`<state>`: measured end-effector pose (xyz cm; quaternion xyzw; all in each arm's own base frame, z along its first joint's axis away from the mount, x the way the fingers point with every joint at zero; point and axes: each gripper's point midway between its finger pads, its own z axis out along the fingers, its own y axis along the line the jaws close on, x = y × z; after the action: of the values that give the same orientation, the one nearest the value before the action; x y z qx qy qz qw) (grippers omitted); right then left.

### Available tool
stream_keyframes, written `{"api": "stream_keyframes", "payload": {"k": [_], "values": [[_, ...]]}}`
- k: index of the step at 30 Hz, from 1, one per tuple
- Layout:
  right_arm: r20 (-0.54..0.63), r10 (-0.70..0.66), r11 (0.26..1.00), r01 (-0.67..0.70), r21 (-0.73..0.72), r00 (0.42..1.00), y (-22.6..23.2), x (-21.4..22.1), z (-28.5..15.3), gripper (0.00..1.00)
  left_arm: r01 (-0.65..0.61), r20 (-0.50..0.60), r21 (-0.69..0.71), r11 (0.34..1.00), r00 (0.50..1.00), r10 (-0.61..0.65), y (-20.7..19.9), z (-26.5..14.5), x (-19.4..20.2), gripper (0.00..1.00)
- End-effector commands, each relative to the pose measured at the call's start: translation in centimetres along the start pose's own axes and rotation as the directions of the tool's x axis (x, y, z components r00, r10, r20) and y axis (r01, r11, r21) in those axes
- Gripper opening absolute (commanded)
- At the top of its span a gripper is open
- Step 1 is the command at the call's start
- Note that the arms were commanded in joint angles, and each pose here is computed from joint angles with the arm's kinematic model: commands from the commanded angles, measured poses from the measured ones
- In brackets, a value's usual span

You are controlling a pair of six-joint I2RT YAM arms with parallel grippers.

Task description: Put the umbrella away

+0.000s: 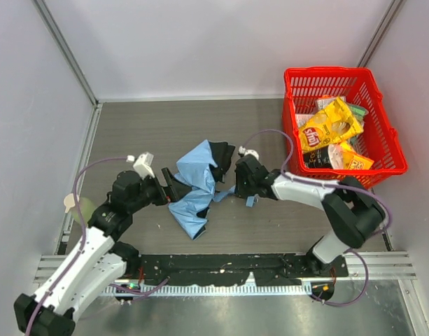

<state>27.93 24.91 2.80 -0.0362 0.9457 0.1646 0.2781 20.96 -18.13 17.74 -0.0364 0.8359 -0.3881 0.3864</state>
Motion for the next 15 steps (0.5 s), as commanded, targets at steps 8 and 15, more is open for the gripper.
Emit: {"api": "stream_keyframes", "payload": {"k": [8,15], "values": [[0.339,-0.685,0.674,0.737,-0.041,0.645,12.0,1.4,-13.2,0.77,0.197,0.265,-0.433,0.88,0.961,-0.085,6.4,-6.0,-3.9,1.0],[0.374,-0.884,0.271,0.959,-0.08,0.281,19.0,11.4,-11.7,0.78,0.199,0.246,-0.481,0.854,0.965,-0.087,6.5,-6.7,-4.2,1.0]]}}
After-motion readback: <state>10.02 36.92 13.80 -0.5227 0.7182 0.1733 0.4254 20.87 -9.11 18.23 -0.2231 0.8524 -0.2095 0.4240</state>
